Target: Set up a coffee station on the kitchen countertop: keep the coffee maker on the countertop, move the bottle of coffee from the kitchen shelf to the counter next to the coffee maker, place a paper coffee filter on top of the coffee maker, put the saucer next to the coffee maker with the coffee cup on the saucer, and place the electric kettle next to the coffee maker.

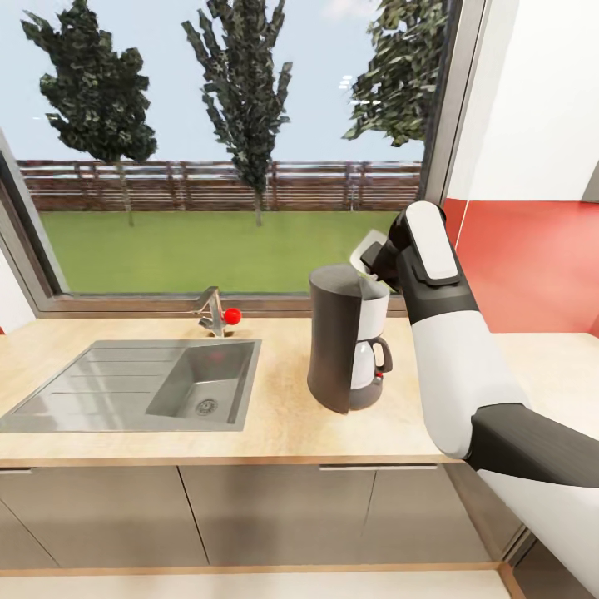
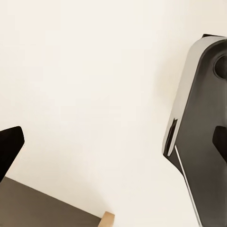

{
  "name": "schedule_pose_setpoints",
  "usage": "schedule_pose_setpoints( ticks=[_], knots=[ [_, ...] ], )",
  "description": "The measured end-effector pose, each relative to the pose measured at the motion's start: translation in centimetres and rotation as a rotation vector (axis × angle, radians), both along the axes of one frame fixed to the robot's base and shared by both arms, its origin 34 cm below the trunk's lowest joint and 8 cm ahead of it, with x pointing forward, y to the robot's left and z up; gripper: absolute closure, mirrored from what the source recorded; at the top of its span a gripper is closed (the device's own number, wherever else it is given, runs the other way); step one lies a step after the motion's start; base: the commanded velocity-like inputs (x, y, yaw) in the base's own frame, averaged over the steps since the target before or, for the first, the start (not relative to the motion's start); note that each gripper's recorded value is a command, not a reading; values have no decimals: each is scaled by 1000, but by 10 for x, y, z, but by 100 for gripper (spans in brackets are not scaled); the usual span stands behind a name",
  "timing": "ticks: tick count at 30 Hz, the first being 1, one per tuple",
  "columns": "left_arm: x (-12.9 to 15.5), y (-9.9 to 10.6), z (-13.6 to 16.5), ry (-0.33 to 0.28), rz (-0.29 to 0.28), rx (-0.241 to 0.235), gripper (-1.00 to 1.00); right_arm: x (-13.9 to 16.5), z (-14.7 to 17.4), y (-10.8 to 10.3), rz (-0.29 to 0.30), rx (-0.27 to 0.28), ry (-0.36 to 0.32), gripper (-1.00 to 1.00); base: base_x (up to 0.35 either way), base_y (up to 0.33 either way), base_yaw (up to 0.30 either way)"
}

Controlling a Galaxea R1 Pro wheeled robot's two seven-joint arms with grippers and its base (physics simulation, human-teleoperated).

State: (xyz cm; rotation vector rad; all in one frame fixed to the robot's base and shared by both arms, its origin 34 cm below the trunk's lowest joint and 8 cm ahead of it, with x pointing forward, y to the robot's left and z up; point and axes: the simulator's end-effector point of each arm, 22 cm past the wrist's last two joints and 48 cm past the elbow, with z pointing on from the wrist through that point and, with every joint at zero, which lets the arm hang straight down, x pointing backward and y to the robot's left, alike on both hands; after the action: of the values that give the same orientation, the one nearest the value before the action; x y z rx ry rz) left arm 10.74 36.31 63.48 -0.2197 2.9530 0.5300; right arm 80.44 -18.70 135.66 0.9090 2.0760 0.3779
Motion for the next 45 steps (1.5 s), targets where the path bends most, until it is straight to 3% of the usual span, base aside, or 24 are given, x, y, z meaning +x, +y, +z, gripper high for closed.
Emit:
schedule_pose_setpoints(
  ticks=[45],
  knots=[
    [-1, 4, 0, 0, 1, 1, -100, -1, -8, -1, -4, -3, 16, 100, 44, 0, 0]
  ],
)
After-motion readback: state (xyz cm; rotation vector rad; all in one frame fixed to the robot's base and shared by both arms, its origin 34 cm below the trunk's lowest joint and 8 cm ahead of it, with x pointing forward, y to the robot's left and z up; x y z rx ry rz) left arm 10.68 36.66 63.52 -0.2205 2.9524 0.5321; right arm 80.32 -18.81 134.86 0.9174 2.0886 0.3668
